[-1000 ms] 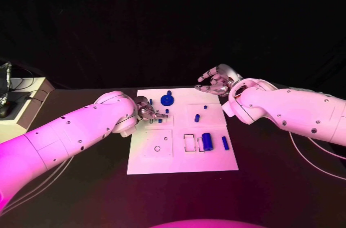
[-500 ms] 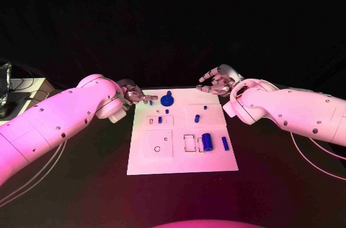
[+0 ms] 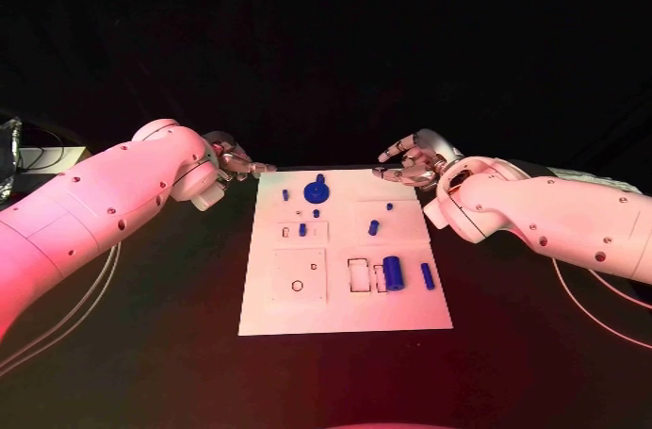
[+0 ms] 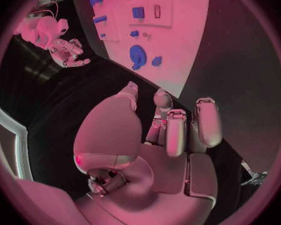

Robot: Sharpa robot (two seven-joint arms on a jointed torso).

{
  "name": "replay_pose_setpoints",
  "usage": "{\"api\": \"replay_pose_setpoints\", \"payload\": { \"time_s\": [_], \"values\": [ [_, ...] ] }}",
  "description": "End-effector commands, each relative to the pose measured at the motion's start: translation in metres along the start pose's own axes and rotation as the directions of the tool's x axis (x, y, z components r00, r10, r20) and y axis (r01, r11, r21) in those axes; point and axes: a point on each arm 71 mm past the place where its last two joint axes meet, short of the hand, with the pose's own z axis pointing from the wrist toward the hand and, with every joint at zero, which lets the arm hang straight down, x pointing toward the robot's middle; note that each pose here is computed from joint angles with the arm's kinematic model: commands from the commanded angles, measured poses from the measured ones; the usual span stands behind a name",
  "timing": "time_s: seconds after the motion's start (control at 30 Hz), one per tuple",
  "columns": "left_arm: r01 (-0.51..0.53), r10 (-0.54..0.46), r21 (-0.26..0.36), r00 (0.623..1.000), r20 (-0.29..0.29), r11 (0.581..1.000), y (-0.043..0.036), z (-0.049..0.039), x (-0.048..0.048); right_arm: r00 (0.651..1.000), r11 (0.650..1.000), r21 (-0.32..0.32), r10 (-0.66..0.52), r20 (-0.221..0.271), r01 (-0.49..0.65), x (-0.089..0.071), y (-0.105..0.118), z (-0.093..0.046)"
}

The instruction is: Assemble the parts on the task board

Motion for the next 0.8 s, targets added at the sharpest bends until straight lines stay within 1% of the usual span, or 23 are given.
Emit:
{"api": "replay_pose_setpoints", "payload": {
  "time_s": [0.03,0.2,0.4,0.6,0.8],
  "values": [
    [-0.027,0.027,0.029,1.000,-0.003,0.999,-0.0037,0.0035,-0.0006,1.000,1.000,-0.013,-0.002,-0.004,0.002,0.001,0.002,0.000],
    [-0.040,0.040,0.019,0.999,-0.018,0.999,-0.0053,0.0110,0.0054,1.000,1.000,-0.019,-0.005,-0.003,0.005,0.001,0.004,0.000],
    [-0.046,0.046,0.012,0.998,-0.042,0.999,-0.0088,0.0169,0.0145,1.000,0.999,-0.035,-0.021,0.006,0.021,0.001,0.007,0.002],
    [-0.050,0.050,0.004,0.997,-0.060,0.999,-0.0103,0.0208,0.0194,1.000,0.999,-0.049,-0.019,0.015,0.019,0.001,0.011,0.004],
    [-0.051,0.052,0.012,0.995,-0.083,0.999,-0.0143,0.0216,0.0246,1.000,0.998,-0.056,-0.012,0.021,0.013,0.002,0.014,0.005]
  ]
}}
